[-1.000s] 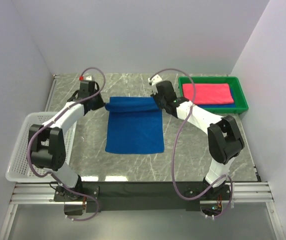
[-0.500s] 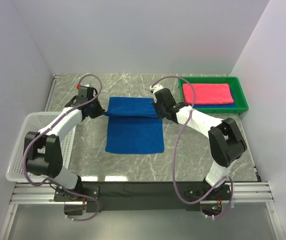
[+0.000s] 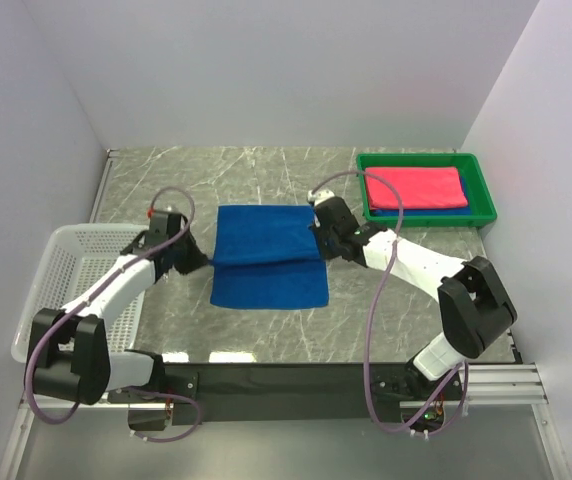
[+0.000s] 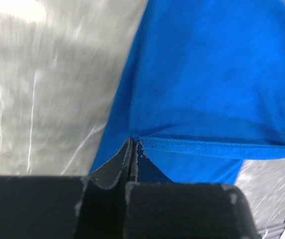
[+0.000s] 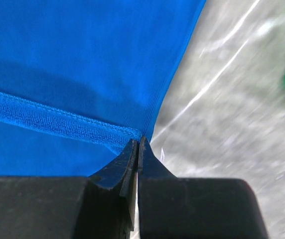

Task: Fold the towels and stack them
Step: Fold the towel

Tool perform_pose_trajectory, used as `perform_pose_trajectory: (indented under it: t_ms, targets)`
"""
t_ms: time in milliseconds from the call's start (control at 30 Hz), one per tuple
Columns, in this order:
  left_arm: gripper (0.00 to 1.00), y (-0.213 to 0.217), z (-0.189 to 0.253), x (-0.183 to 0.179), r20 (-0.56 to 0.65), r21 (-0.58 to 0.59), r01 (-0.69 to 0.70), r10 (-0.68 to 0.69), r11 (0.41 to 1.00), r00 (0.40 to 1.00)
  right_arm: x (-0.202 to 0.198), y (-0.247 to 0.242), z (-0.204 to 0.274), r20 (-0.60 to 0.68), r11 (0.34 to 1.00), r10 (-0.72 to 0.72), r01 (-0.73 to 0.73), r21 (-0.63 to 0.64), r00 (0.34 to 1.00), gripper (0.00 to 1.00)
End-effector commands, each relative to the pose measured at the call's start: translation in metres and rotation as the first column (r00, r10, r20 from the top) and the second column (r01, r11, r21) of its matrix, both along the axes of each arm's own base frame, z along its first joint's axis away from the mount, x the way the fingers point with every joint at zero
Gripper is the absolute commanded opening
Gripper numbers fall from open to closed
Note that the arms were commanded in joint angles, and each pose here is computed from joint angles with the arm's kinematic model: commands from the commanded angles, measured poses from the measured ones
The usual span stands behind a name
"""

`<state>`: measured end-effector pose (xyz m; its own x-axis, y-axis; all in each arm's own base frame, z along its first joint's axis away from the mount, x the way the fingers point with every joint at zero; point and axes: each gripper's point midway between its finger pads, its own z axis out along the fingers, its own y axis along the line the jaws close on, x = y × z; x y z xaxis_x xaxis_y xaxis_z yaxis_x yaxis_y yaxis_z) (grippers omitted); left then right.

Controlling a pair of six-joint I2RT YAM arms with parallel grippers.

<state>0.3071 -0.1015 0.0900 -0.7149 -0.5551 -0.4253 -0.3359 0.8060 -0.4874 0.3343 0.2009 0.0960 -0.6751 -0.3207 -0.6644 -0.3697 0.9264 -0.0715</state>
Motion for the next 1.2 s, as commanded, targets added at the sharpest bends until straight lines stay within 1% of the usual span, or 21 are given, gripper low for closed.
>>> perform_pose_trajectory:
  t_ms: [0,133,300,400,533,567,600,733,800,833,867,933,1033,1067,1167]
  targets:
    - [0.01,0.011,-0.028,-0.021,-0.049,0.022,-0.061,0.062,0.998,0.997,-0.031,-0.037,-0.031,-0.118,0.991,-0.097,0.084,-0.108,0.988,0.0]
    - [0.01,0.013,-0.052,-0.035,-0.096,0.038,-0.071,0.075,0.997,0.993,-0.048,-0.042,-0.058,-0.198,0.988,-0.096,0.07,-0.136,0.975,0.0]
    - [0.01,0.011,-0.064,-0.036,-0.125,0.039,-0.087,0.091,0.995,0.988,-0.049,-0.041,-0.075,-0.242,0.984,-0.084,0.043,-0.17,0.967,0.0]
    - [0.01,0.013,-0.068,-0.033,-0.14,0.048,-0.1,0.106,0.994,0.985,-0.044,-0.044,-0.083,-0.266,0.975,-0.095,0.036,-0.219,0.959,0.0]
    - [0.01,0.013,-0.072,-0.031,-0.16,0.053,-0.112,0.119,0.992,0.98,-0.035,-0.04,-0.091,-0.288,0.97,-0.084,0.012,-0.243,0.954,0.0]
    - [0.01,0.012,-0.069,-0.027,-0.153,0.051,-0.113,0.119,0.992,0.981,-0.033,-0.038,-0.093,-0.29,0.969,-0.078,0.005,-0.247,0.954,0.0]
    - [0.01,0.017,-0.069,-0.024,-0.149,0.075,-0.13,0.14,0.989,0.979,-0.03,-0.039,-0.094,-0.285,0.966,-0.077,0.0,-0.258,0.955,0.0]
    - [0.01,0.019,-0.063,-0.002,-0.144,0.078,-0.154,0.164,0.985,0.976,-0.002,-0.043,-0.097,-0.261,0.953,-0.093,0.01,-0.304,0.961,0.0]
    - [0.01,0.017,-0.064,0.007,-0.154,0.066,-0.156,0.165,0.986,0.974,0.011,-0.046,-0.097,-0.242,0.946,-0.101,0.018,-0.324,0.965,0.0]
    - [0.01,0.015,-0.063,0.012,-0.151,0.062,-0.153,0.16,0.986,0.975,0.024,-0.046,-0.089,-0.216,0.947,-0.109,0.035,-0.32,0.97,0.0]
    - [0.01,0.012,-0.055,0.022,-0.132,0.048,-0.15,0.155,0.988,0.979,0.03,-0.05,-0.087,-0.213,0.946,-0.124,0.051,-0.32,0.969,0.0]
    - [0.01,0.007,-0.053,0.031,-0.127,0.037,-0.134,0.137,0.99,0.982,0.043,-0.049,-0.075,-0.189,0.952,-0.124,0.063,-0.301,0.974,0.0]
    - [0.01,0.003,-0.035,0.048,-0.088,0.033,-0.107,0.11,0.994,0.99,0.052,-0.047,-0.054,-0.147,0.958,-0.119,0.075,-0.275,0.982,0.0]
    - [0.01,0.004,-0.033,0.047,-0.096,0.043,-0.102,0.106,0.994,0.99,0.053,-0.046,-0.047,-0.135,0.96,-0.118,0.078,-0.269,0.984,0.0]
    - [0.01,0.006,-0.01,0.058,-0.044,0.057,-0.088,0.091,0.994,0.995,0.056,-0.046,-0.025,-0.092,0.965,-0.117,0.092,-0.244,0.989,0.0]
